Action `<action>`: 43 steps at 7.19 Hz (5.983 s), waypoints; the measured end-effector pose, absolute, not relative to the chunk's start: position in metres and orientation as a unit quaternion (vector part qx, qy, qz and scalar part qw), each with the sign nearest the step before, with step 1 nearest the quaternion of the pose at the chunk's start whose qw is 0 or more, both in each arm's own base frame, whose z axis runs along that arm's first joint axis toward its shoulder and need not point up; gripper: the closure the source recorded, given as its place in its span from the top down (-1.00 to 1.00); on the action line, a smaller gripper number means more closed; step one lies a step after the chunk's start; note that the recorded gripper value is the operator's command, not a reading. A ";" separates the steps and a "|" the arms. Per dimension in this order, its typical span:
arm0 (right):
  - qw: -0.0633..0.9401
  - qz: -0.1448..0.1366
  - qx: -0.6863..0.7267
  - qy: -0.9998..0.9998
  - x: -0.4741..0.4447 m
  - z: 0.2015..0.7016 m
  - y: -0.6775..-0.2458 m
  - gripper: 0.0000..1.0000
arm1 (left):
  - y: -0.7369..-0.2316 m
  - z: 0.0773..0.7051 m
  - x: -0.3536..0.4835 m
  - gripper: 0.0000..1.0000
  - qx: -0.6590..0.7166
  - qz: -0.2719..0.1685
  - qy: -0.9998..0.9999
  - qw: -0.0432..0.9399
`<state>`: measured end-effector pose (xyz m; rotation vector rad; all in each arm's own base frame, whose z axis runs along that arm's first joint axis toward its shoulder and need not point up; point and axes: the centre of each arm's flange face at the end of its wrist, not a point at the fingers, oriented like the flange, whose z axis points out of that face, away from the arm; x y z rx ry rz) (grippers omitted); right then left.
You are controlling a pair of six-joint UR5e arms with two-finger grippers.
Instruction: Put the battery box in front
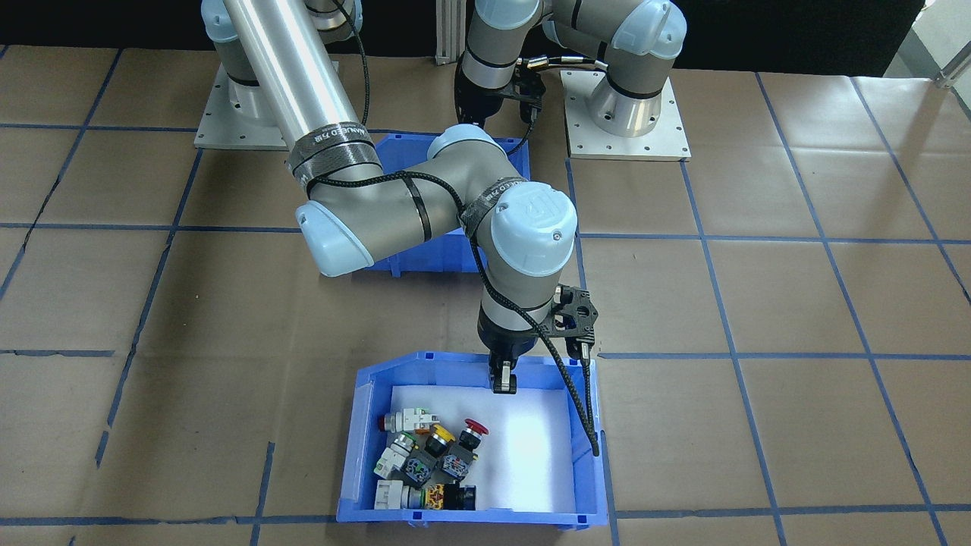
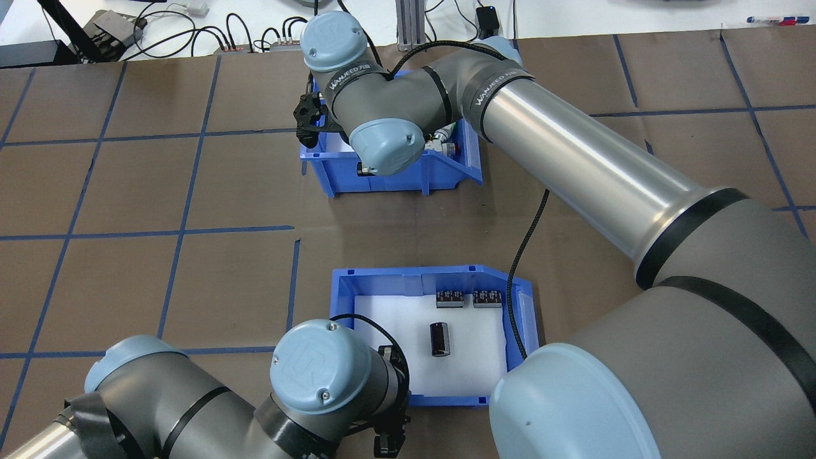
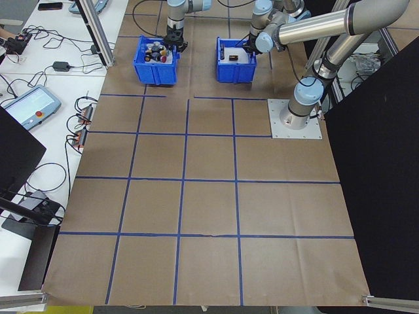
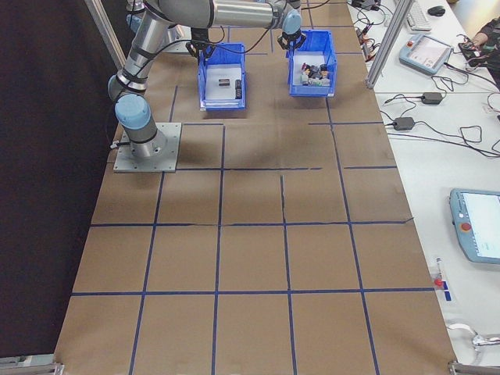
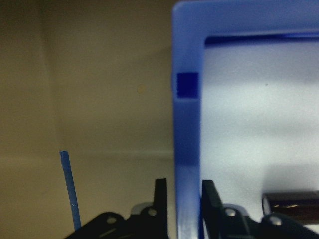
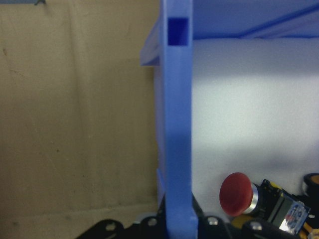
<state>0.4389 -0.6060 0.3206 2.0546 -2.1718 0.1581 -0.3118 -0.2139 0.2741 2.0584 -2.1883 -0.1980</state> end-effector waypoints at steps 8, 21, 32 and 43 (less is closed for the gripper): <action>0.087 0.021 0.697 -0.712 0.163 0.410 -0.603 -1.00 | -0.321 0.331 -0.160 -1.00 0.638 -0.033 -0.762 0.107; 0.045 0.024 0.711 -0.702 -0.001 0.353 -0.440 -1.00 | -0.586 0.343 -0.243 -0.99 0.670 -0.191 -0.674 0.245; 0.058 0.027 0.688 -0.723 0.021 0.348 -0.356 -1.00 | -0.610 0.298 -0.242 0.48 0.713 -0.174 -0.631 0.250; 0.017 0.033 0.703 -0.710 0.174 0.319 -0.295 -1.00 | -0.543 0.417 -0.111 0.99 0.234 -0.018 -0.971 0.038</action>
